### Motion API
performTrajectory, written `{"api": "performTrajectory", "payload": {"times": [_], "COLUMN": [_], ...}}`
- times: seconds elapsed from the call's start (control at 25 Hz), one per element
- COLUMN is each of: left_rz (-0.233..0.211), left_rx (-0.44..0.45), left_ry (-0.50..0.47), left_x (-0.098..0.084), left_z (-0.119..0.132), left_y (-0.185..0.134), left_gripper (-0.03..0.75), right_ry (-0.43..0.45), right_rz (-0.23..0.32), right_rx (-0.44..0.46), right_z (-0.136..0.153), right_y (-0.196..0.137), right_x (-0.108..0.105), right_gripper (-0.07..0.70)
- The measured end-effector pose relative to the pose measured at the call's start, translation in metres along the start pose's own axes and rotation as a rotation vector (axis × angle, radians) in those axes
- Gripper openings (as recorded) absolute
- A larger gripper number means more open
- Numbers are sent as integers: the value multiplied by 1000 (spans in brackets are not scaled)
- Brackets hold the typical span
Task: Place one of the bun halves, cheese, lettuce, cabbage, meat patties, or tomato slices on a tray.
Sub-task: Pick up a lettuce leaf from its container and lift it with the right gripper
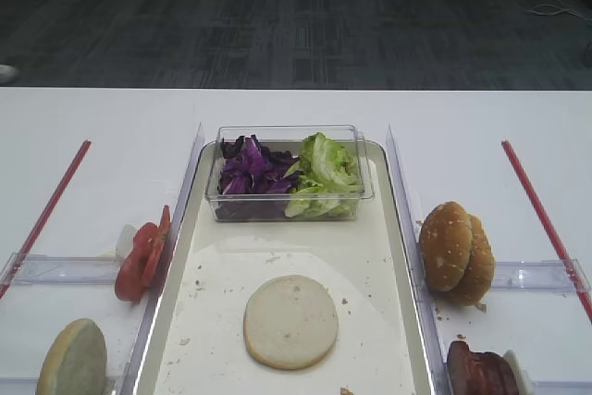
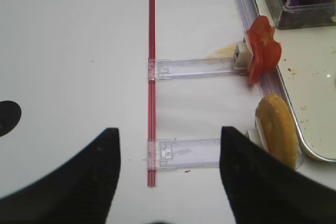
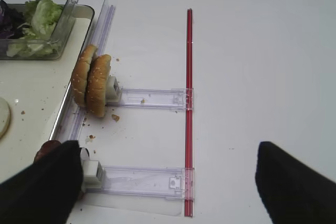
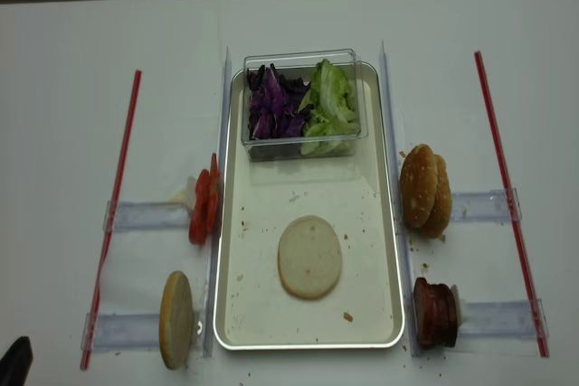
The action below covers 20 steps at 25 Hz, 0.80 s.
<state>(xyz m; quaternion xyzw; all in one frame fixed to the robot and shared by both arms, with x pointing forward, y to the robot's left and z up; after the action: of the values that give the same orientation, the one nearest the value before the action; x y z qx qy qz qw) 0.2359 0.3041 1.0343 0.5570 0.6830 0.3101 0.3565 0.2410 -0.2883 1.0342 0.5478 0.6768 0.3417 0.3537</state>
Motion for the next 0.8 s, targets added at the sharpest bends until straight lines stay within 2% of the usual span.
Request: {"api": "performTrajectory", "payload": {"times": [0.8], "left_rz": [-1], "left_rx": [1], "left_ry": [-3], "left_x": [0], "left_z": [0], "left_y": [0], "left_gripper": [421], "right_ry": [0], "right_rz": [0], "right_rx": [0], "right_z": [0], "right_y": [0], "right_x": [0], "right_gripper": [657]}}
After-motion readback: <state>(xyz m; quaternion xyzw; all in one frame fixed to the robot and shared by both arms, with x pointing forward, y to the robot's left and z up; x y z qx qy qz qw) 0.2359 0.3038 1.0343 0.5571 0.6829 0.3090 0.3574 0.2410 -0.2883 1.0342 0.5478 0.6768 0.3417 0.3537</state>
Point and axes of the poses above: a point on each arm's last joint axis where the gripper is mounted, z pointing out along that axis toward the gripper, x along the wrist's bending axis when the last joint is at zero, y = z × x, the point moved 1 cm from there along z, pointing out along that axis toward the gripper, and after that the axes turned 9 degrees about -z, right-handed, at the moved point
